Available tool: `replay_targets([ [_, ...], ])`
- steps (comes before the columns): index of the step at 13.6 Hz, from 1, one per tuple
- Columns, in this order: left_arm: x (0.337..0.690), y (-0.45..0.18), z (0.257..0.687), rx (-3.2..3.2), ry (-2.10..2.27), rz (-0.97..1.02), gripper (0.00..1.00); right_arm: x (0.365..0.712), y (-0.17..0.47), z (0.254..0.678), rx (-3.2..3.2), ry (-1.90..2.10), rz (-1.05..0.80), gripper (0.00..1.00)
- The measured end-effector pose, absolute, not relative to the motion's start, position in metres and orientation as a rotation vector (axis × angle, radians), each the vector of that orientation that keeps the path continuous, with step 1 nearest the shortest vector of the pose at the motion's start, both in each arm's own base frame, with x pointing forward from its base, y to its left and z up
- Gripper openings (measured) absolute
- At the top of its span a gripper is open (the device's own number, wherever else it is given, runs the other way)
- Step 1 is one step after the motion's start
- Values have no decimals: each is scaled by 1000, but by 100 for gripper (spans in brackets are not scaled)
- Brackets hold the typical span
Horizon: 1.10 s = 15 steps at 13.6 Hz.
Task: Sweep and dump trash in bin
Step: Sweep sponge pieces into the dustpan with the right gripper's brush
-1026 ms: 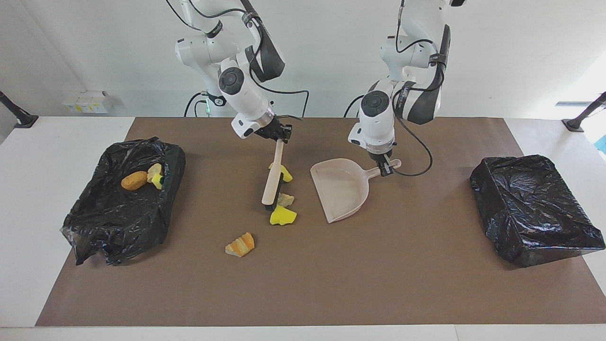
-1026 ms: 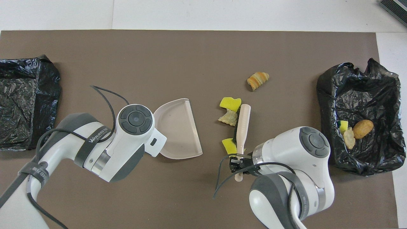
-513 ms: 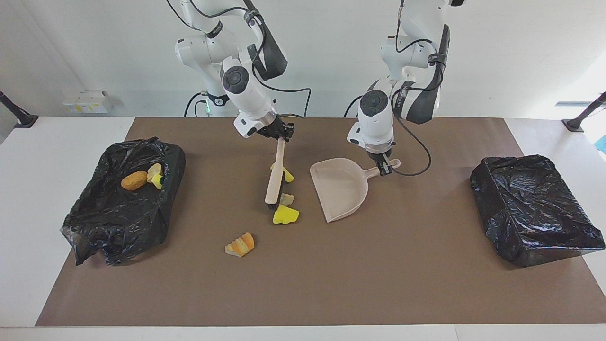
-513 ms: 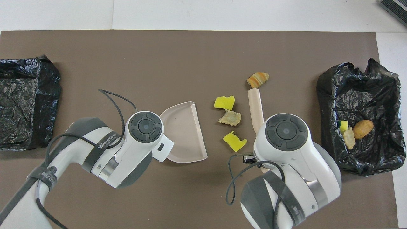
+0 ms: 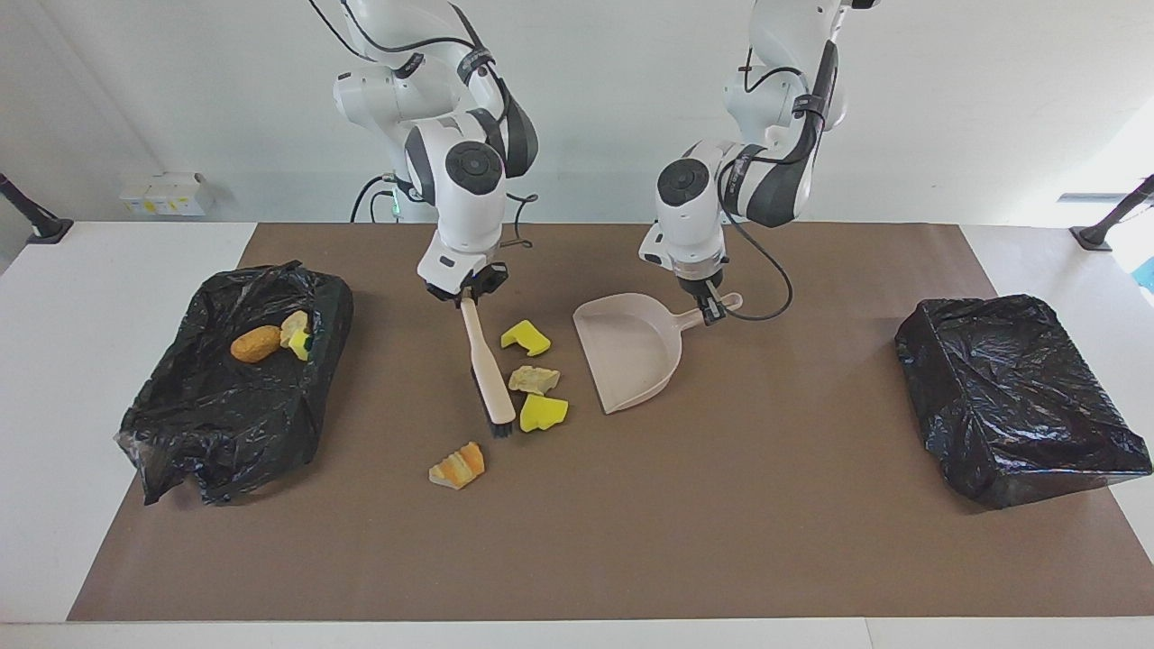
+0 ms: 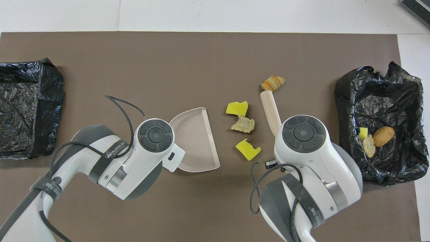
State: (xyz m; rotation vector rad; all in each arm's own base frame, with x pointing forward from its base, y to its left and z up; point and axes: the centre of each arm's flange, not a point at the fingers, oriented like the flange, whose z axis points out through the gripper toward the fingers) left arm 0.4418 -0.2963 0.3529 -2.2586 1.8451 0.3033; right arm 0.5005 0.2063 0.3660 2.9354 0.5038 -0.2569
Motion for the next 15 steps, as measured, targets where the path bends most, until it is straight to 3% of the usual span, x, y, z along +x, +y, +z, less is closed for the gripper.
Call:
replay_targets([
  [4, 437, -304, 353, -2249, 1853, 297, 31, 489, 236, 346, 2976, 516, -264, 27],
  [8, 432, -310, 353, -2243, 1857, 296, 31, 457, 274, 343, 3188, 412, -472, 27],
  [12, 434, -309, 352, -2248, 1857, 284, 31, 443, 279, 359, 3207, 334, -560, 27],
  [15, 437, -308, 351, -2255, 1862, 245, 31, 445, 272, 402, 3183, 26, -566, 27],
])
